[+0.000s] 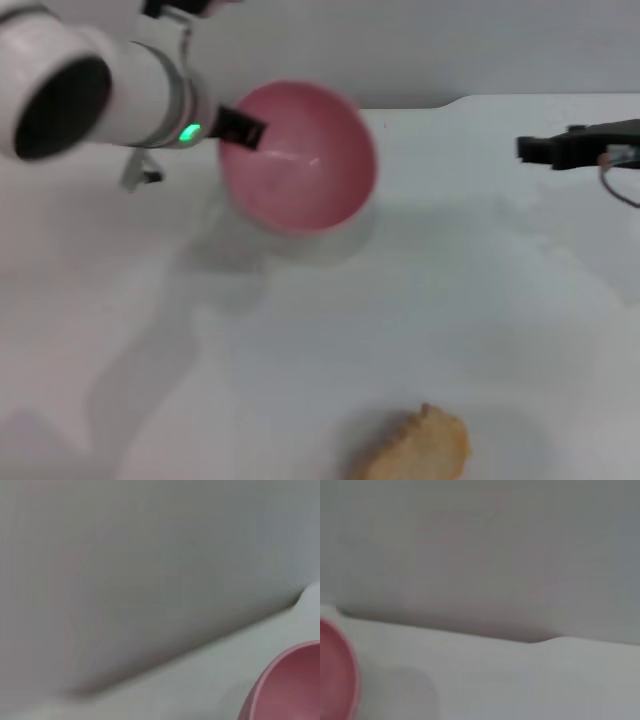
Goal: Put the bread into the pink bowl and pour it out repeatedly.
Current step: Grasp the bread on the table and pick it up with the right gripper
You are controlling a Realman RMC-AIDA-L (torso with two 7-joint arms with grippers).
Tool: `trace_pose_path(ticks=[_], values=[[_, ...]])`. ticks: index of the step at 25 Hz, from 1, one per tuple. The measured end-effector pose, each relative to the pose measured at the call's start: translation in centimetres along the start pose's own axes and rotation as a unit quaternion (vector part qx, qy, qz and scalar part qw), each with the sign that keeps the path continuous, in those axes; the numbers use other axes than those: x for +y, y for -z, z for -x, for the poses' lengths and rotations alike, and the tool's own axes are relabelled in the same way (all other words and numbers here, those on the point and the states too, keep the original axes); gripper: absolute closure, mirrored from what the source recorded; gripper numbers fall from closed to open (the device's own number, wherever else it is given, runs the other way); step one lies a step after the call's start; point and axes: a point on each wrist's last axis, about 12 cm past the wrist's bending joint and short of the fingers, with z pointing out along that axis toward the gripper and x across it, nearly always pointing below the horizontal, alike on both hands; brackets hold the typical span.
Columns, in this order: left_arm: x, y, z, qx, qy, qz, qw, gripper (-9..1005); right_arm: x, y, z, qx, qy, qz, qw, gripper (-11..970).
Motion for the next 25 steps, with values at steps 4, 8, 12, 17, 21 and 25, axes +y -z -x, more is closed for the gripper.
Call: trace_pose_path(ticks=[4,8,12,17,21,25], values=[[1.4,1.0,-0.8,0.065,0.016,0.019,0.998,953,2.4,-1.0,0.3,0.031,0.018,0.034,0.999,383],[1.8,1.4,-1.3,0.085,0.019,0.025,0.996,953,5.7,-1.7,0.1,0.063,0.038,0.089,0.993,388],[2.0,1.3,-1.5,0.087,0.019,0.026,0.996,953,8.4,-2.1,-0.5,0.105,0.058,0.142,0.983,393],[2.2,1.1,-1.5,0.086,0.024,0.028,0.996,953,10.0,-2.4,-1.7,0.155,0.076,0.171,0.970,400],[2.3,1.0,-1.6,0.089,0.025,0.029,0.995,953,11.3,-2.4,-3.2,0.191,0.077,0.201,0.958,406],[2.4,0.7,-1.6,0.093,0.024,0.030,0.995,953,12.8,-2.3,-4.6,0.222,0.082,0.232,0.944,411]])
